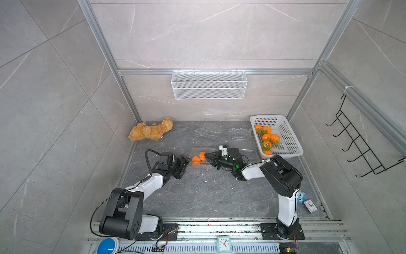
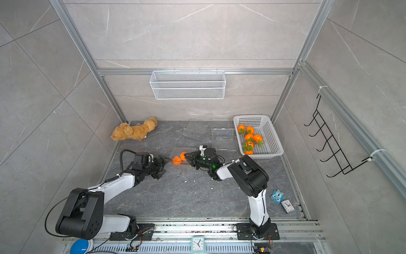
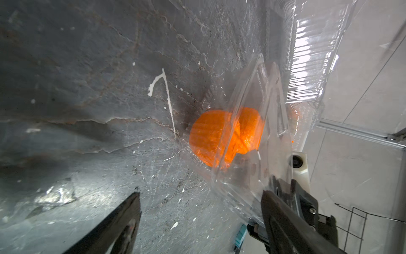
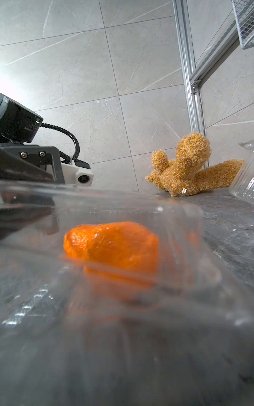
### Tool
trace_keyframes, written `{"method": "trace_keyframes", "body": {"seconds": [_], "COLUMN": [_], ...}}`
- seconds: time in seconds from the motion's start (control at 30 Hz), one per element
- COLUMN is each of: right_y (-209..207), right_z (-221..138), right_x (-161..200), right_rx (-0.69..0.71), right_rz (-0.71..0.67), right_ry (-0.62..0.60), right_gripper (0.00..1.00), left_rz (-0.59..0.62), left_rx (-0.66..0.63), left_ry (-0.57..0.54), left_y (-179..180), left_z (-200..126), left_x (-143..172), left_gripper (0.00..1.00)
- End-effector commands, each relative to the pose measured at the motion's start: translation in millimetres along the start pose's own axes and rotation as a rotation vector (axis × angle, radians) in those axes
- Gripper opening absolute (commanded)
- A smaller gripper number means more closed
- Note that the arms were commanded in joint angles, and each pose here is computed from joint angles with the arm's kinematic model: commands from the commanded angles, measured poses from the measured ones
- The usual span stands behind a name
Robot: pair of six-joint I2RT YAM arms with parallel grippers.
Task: Take oranges out of containers
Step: Open the packing box at the center of the board.
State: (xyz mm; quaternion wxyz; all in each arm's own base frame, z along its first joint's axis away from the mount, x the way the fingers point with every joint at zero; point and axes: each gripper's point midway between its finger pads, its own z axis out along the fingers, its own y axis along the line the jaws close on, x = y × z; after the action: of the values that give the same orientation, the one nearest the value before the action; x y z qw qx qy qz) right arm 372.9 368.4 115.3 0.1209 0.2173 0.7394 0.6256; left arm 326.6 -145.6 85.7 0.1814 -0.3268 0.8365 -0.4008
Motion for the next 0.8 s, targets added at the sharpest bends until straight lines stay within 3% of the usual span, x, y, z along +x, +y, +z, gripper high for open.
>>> {"method": "trace_keyframes", "body": {"seconds": [0.0, 0.37, 0.77], "right_y": [4.1, 13.2, 13.7], "right_z": [3.2, 7.8, 7.9], "right_x": [-3.4, -18.4, -21.9], "right_rx": [-0.019, -0.058, -0.056], "right_rz": [0.009, 0.092, 0.113], "right_ry": [-0.014, -0.083, -0.111], "right_gripper": [0.23, 0.20, 0.19], "left_rz": [-0.027, -0.034, -0.029], "left_rx": [0.085, 0.142, 0.188], "left_ry": [-0.009, -0.015, -0.012], "left_y": [-11.1, -5.9, -20.3], "left_z": [-1.1, -2.4, 15.5], "left_x": [-1.4, 10.4, 18.4], "left_gripper": [0.85, 0.76, 0.75]}}
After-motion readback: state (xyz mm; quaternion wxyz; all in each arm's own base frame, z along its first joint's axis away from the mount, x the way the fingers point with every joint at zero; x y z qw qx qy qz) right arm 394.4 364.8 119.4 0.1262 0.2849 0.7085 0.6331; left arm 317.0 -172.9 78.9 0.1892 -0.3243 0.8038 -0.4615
